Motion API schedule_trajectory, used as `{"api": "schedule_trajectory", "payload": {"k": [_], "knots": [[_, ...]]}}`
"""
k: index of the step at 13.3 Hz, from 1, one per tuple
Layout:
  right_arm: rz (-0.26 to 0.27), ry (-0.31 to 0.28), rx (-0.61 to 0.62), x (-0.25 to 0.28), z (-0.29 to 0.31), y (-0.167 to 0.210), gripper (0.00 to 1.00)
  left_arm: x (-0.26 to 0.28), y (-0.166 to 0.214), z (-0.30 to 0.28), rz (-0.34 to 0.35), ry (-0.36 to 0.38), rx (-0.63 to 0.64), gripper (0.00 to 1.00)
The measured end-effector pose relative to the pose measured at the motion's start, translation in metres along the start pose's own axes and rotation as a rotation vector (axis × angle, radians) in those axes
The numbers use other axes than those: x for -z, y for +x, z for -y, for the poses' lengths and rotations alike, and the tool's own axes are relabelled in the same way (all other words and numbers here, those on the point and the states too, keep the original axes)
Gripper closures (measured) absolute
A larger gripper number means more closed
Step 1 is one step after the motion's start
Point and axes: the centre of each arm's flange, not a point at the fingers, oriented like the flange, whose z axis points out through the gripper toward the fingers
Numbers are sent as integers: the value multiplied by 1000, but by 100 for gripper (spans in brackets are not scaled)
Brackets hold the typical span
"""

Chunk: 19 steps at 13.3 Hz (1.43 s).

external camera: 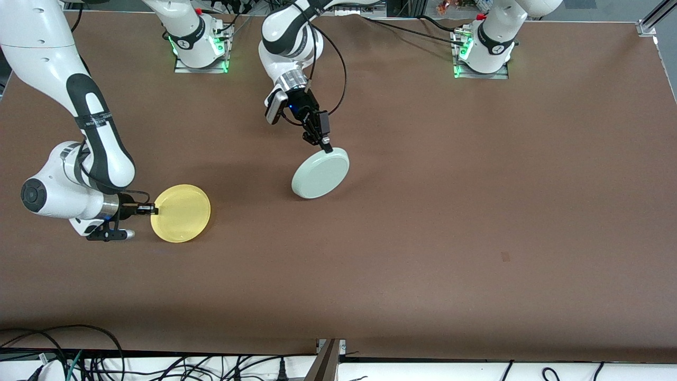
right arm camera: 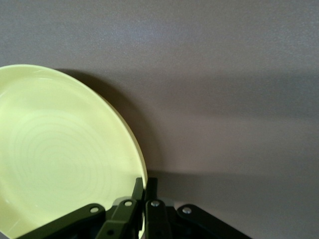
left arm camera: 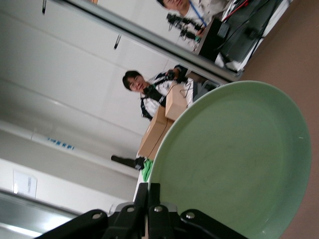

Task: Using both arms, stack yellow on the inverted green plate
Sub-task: 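Flip the green plate upside down with the left gripper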

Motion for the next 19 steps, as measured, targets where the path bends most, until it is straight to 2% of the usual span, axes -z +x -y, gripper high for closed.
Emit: {"api": "schedule_trajectory", "payload": {"k": [9,15,16,17,19], "knots": [[-41,-4,23,20,7,13,97,0,-20,-47,-106,3,-80,96],[-28,9,38,45,15,17,97,7,-17,-50,-140,-19,-78,97],[-28,10,40,50,16,18,97,7,-17,-51,-142,-20,-78,95],[-29,11,42,55,17,19,97,9,-17,-53,-147,-31,-79,89],[-22,29,36,61,19,20,97,15,-20,-57,-159,-44,-84,69]]}}
